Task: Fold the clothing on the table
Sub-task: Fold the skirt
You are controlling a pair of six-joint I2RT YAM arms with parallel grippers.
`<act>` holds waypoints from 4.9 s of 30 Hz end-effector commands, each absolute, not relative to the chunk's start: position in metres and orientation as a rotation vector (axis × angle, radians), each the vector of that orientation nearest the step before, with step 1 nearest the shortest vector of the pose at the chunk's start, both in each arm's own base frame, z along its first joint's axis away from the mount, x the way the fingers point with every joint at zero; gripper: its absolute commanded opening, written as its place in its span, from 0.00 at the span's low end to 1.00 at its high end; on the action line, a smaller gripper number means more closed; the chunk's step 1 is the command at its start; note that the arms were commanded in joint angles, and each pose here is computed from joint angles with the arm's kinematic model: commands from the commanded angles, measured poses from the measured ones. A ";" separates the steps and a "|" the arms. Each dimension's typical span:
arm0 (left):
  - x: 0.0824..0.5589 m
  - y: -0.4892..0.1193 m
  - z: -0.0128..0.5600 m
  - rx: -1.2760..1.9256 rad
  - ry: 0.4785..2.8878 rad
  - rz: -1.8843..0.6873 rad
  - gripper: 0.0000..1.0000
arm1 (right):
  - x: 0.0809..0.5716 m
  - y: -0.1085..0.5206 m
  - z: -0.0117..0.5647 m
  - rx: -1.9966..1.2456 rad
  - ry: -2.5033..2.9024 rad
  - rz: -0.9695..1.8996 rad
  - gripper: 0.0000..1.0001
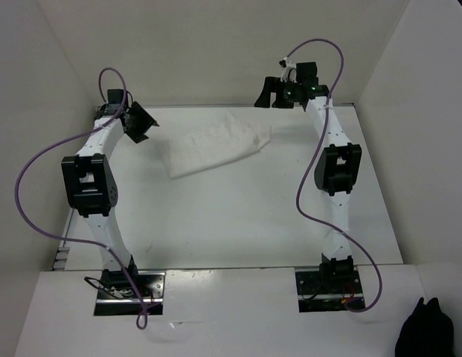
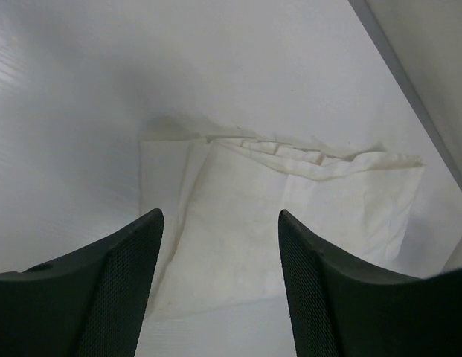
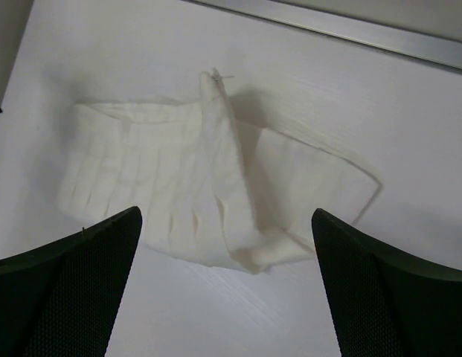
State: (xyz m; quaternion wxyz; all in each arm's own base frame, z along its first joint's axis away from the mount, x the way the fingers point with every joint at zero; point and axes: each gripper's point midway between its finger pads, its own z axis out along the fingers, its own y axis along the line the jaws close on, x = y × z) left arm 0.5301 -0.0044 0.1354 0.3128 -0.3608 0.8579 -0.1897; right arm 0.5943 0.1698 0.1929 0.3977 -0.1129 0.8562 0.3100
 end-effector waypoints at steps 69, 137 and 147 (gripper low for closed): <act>0.522 -0.037 0.055 -0.832 2.332 -0.530 0.00 | 0.646 0.250 0.081 -0.640 2.014 0.674 0.61; 0.489 -0.020 -0.012 -1.084 2.438 -0.319 0.00 | 0.646 0.240 0.089 -0.716 1.998 0.602 0.48; 0.509 -0.006 0.102 -0.942 2.215 -0.287 0.00 | 0.614 0.232 0.173 -0.717 1.918 0.877 0.01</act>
